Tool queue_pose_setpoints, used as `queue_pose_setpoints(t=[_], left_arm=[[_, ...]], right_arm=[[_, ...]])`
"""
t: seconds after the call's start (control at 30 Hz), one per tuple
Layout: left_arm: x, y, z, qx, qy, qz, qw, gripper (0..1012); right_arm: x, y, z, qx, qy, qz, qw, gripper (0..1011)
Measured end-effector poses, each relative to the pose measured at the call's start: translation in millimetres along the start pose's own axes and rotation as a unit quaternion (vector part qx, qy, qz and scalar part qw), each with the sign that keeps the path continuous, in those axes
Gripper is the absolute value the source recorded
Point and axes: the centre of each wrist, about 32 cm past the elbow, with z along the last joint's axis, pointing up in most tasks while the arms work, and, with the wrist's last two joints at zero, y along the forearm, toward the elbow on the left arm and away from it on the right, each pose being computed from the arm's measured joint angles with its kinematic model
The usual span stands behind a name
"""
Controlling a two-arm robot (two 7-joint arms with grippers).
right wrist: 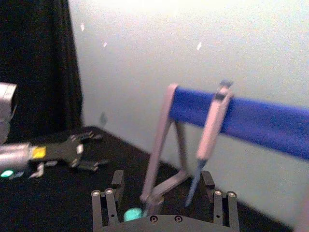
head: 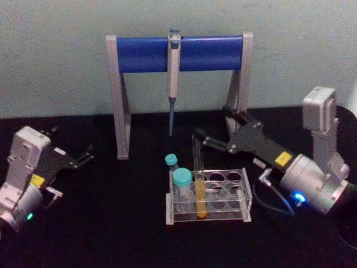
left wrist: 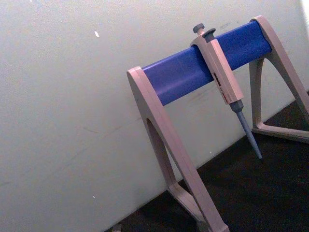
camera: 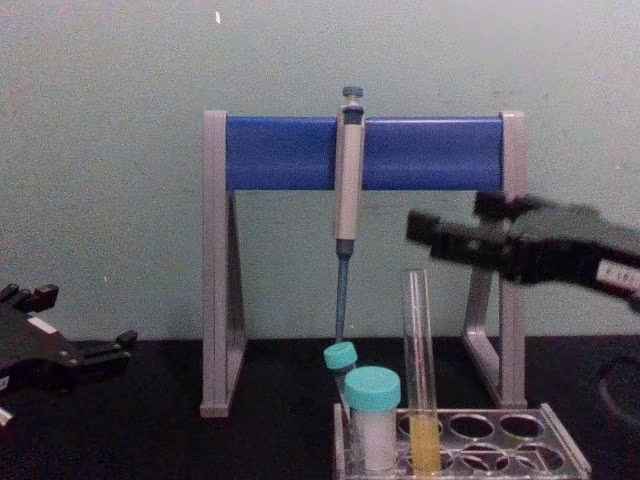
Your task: Pick up the test tube from the test tube rack, shake it, then place it back into the test tube rack.
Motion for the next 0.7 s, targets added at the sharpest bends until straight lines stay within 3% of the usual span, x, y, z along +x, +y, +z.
queue_pose_setpoints(t=[0.17,0.37,0.57,0.7], left_arm=[[0.0,0.0,0.0,0.0,0.0,0.0,1.0,1001],[0.0,0.0,0.0,0.0,0.0,0.0,1.0,1001],[0.0,0.0,0.0,0.0,0.0,0.0,1.0,1001],[0.0,0.0,0.0,0.0,0.0,0.0,1.0,1001]], right_arm=[[4.3,-6.7,6.6,0.022,-0.027,-0.048,0.9983,1000],[5.7,-15.7,1.7,0.016,-0.045,-0.117,0.9919,1000],[2.1,-25.0,-18.2,-0.008,-0.043,-0.197,0.9794,1000],[-0.2,-29.2,-31.3,-0.028,-0.033,-0.22,0.9745,1000]])
